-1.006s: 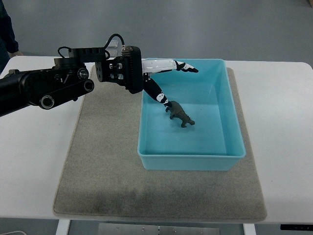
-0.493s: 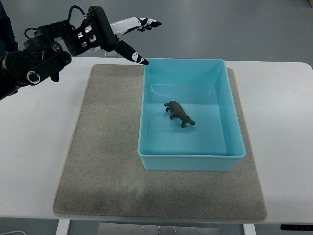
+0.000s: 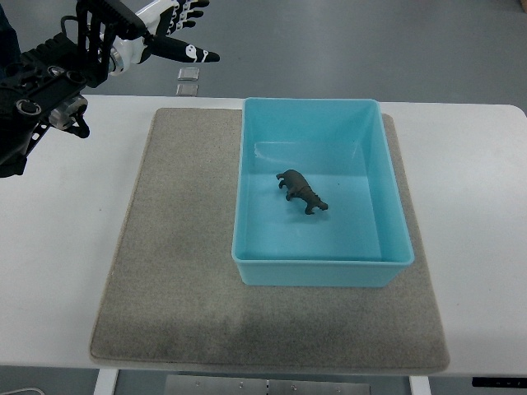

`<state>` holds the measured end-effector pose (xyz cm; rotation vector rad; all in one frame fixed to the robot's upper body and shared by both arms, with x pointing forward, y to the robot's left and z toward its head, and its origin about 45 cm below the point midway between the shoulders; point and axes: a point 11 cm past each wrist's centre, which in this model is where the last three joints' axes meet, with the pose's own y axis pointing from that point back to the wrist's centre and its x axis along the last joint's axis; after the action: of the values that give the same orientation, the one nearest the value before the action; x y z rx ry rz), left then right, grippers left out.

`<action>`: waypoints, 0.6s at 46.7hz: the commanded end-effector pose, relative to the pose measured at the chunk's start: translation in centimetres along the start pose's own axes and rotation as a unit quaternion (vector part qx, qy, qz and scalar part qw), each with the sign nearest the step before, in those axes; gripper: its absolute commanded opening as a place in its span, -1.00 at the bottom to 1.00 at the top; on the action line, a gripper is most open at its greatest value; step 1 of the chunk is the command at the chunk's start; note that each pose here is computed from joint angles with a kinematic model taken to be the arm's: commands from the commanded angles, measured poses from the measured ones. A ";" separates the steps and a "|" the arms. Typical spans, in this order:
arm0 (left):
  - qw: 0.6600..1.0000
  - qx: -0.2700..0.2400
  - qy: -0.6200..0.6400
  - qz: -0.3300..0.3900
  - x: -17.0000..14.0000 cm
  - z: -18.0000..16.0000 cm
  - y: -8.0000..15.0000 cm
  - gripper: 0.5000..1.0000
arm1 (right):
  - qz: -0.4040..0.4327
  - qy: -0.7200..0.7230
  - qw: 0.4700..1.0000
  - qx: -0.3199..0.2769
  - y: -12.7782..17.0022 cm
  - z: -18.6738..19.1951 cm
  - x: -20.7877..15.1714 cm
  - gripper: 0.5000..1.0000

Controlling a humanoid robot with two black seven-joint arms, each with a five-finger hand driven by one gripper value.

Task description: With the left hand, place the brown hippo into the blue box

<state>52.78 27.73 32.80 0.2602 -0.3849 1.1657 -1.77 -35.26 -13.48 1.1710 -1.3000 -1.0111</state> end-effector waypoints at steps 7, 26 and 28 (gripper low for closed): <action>0.972 0.072 0.196 0.111 -0.4 -2.3 -0.4 0.98 | 0.000 0.000 1.000 0.000 0.0 0.0 0.0 0.74; 0.921 0.069 0.368 0.107 -2.5 -4.2 -0.4 0.98 | 0.000 0.000 1.000 0.000 0.0 0.0 0.0 0.74; 0.910 0.058 0.395 0.107 -2.5 -4.3 -0.4 0.98 | 0.000 0.000 1.000 0.000 0.0 0.0 0.0 0.74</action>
<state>52.95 27.07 28.06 -0.0841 0.3182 1.4191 -1.78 -35.26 -13.48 1.1709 -1.2999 -1.0112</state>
